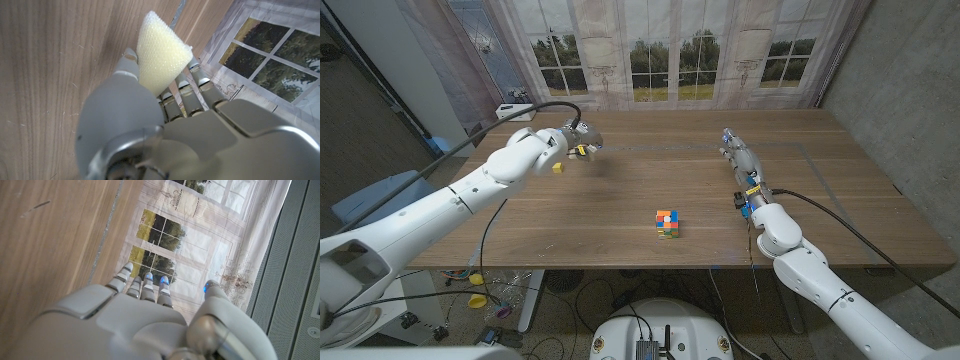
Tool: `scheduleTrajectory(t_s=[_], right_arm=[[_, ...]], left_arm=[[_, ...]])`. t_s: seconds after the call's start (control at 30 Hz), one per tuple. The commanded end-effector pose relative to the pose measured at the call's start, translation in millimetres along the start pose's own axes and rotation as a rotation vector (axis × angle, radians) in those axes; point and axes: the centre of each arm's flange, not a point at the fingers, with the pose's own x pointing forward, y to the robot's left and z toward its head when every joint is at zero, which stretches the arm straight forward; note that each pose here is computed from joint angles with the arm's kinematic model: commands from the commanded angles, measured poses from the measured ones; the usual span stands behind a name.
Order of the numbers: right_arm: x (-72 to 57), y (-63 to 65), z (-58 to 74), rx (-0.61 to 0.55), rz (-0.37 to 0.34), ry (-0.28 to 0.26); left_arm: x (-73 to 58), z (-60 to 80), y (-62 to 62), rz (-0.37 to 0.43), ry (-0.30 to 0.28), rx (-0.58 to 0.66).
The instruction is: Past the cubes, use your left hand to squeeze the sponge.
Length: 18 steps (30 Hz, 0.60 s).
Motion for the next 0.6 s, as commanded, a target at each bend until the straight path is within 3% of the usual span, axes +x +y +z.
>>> scheduleTrajectory(t_s=[0.03,0.6], right_arm=[[0.0,8.2,12.8,-0.038,0.024,-0.02],[-7.5,23.7,31.9,-0.075,0.045,-0.04]], left_arm=[[-5.7,-15.9,-10.4,-0.029,0.054,-0.012],[8.3,-34.8,-35.3,-0.07,0.081,-0.037]])
